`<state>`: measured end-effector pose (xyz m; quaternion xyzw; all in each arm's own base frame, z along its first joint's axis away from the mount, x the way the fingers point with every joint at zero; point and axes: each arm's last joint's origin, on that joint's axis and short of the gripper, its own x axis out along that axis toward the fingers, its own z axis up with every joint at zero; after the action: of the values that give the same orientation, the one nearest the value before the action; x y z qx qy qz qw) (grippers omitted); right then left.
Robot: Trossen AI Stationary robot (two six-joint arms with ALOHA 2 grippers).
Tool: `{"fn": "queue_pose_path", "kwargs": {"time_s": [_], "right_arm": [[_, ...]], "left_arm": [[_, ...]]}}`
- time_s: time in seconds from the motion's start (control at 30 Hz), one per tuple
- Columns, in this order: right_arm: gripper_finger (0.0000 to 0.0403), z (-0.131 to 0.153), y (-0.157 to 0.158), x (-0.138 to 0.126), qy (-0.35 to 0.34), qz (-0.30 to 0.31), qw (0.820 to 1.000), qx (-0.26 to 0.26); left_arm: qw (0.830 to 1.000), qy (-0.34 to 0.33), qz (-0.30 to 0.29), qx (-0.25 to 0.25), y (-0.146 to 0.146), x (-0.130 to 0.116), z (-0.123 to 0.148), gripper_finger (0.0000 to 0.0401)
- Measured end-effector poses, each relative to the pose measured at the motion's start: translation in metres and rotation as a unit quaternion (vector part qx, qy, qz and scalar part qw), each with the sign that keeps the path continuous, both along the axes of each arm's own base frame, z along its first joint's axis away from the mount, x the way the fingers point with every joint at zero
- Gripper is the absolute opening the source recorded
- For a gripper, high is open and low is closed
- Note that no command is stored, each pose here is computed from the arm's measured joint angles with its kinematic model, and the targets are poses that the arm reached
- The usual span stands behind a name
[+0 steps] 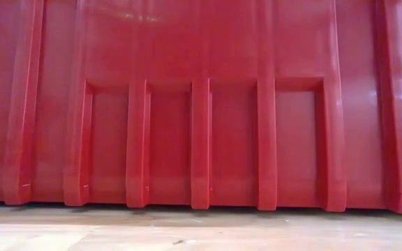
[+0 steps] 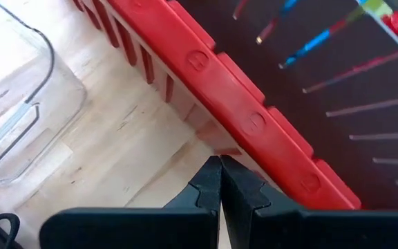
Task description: Sort Items/Unsort Items
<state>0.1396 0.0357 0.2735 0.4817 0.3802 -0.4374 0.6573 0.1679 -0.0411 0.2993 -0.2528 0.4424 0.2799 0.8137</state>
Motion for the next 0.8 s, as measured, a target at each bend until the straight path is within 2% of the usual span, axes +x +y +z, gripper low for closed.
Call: {"fn": "queue_pose_path", "kwargs": {"time_s": [0.17, 0.3, 0.4, 0.5, 0.63, 0.7, 0.8], "right_arm": [[0.0153, 0.027, 0.001, -0.011, 0.030, 0.040, 0.999, 0.008], [0.0180, 0.061, -0.005, -0.027, 0.046, 0.050, 0.998, -0.008], [0.0184, 0.088, -0.010, -0.030, -0.035, 0.045, 0.997, -0.055], [0.0185, 0.111, -0.014, -0.027, -0.115, 0.014, 0.986, -0.120], [0.0185, 0.125, -0.013, -0.003, -0.164, 0.011, 0.969, -0.183], [0.0185, 0.126, -0.012, 0.020, -0.174, 0.027, 0.964, -0.199], [0.0185, 0.122, -0.010, 0.062, -0.190, 0.062, 0.960, -0.198]], "left_arm": [[1.000, 0.008, -0.023, 0.001, -0.001, 0.000, 0.000, 0.0000], [1.000, 0.013, -0.027, 0.004, 0.000, -0.001, -0.001, 0.0000], [0.999, 0.039, -0.034, 0.014, 0.001, -0.005, -0.002, 0.0000], [0.997, 0.070, -0.029, 0.029, 0.003, -0.011, -0.004, 0.0000], [0.994, 0.076, -0.025, 0.081, 0.007, -0.017, 0.002, 0.0000], [0.991, 0.071, -0.029, 0.112, 0.010, -0.020, 0.006, 0.0000], [0.987, 0.094, -0.024, 0.127, 0.013, -0.029, 0.007, 0.0000]]}}
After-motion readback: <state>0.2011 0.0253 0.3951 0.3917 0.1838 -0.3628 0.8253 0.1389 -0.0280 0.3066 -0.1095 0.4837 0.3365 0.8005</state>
